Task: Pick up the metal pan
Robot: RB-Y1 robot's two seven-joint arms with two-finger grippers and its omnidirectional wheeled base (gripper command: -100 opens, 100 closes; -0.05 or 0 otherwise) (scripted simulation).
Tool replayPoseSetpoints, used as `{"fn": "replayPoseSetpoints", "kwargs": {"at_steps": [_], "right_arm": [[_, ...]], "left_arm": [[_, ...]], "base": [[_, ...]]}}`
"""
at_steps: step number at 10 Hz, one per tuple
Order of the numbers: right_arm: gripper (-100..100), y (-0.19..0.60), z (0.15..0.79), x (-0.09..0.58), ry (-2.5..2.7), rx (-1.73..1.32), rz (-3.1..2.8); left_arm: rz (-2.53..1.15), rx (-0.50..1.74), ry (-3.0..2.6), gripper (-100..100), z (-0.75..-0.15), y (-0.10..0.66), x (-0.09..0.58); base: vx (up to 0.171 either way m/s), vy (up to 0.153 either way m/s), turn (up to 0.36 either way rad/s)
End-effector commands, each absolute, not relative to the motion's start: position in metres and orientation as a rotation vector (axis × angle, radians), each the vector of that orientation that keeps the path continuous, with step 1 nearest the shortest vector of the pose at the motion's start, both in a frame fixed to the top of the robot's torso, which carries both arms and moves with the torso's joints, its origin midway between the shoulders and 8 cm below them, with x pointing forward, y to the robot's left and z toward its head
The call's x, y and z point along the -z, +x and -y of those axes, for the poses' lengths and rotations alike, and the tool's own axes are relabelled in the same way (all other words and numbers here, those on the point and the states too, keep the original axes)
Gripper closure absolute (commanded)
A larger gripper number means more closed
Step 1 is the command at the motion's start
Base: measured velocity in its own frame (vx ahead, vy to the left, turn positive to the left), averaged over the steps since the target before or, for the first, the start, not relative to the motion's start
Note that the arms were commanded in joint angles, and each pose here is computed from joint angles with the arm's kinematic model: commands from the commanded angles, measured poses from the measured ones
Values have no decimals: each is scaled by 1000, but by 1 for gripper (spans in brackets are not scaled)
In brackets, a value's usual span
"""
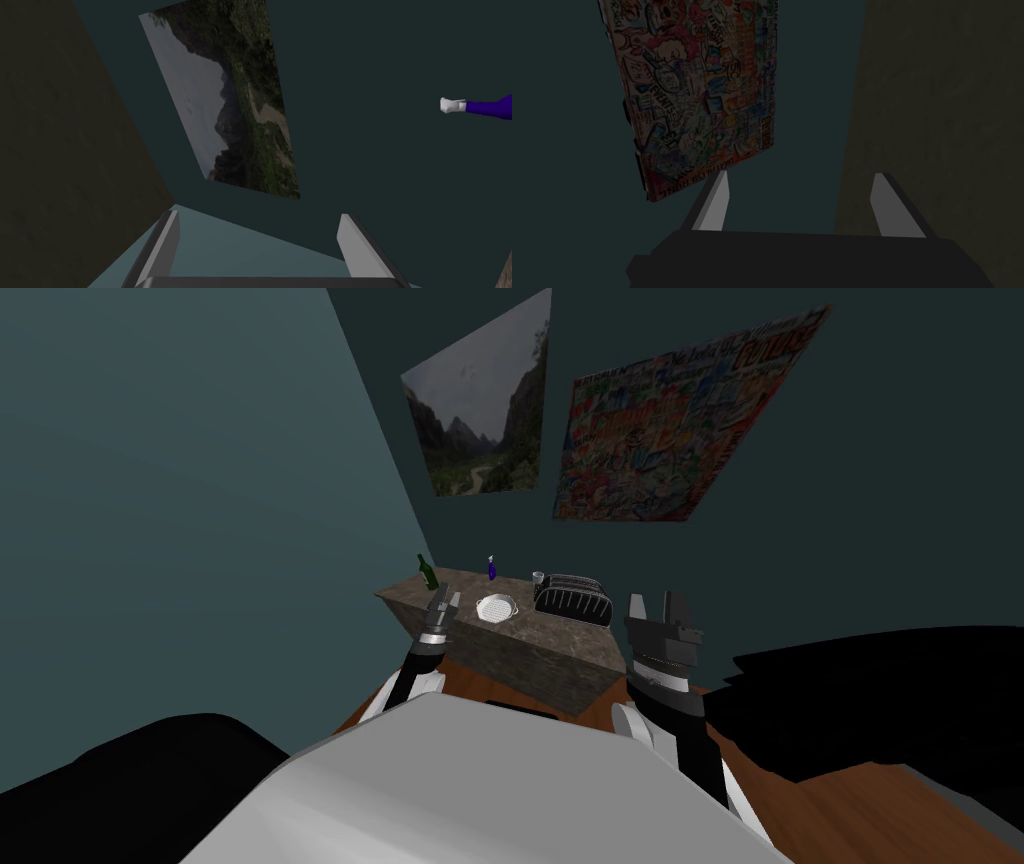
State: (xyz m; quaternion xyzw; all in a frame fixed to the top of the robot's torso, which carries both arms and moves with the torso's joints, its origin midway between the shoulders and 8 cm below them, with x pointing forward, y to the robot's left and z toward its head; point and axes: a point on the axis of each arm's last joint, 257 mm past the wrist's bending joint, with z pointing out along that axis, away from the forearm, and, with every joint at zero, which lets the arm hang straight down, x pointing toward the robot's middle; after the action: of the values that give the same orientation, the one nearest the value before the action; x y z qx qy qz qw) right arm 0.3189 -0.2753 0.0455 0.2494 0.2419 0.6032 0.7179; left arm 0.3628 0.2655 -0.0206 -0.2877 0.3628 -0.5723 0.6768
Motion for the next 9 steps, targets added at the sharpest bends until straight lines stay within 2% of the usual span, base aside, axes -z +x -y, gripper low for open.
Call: {"fn": "replayPoseSetpoints", "kwargs": {"at_steps": [1, 9], "right_arm": [[0, 319, 275, -46, 552, -1334, -535], [0, 319, 275, -46, 552, -1334, -535]], "left_arm": [[-843, 1272, -665, -100, -266, 369, 25], [-999, 1173, -756, -100, -272, 398, 56]], "base": [[-3, 22, -25], [-1, 30, -42]]}}
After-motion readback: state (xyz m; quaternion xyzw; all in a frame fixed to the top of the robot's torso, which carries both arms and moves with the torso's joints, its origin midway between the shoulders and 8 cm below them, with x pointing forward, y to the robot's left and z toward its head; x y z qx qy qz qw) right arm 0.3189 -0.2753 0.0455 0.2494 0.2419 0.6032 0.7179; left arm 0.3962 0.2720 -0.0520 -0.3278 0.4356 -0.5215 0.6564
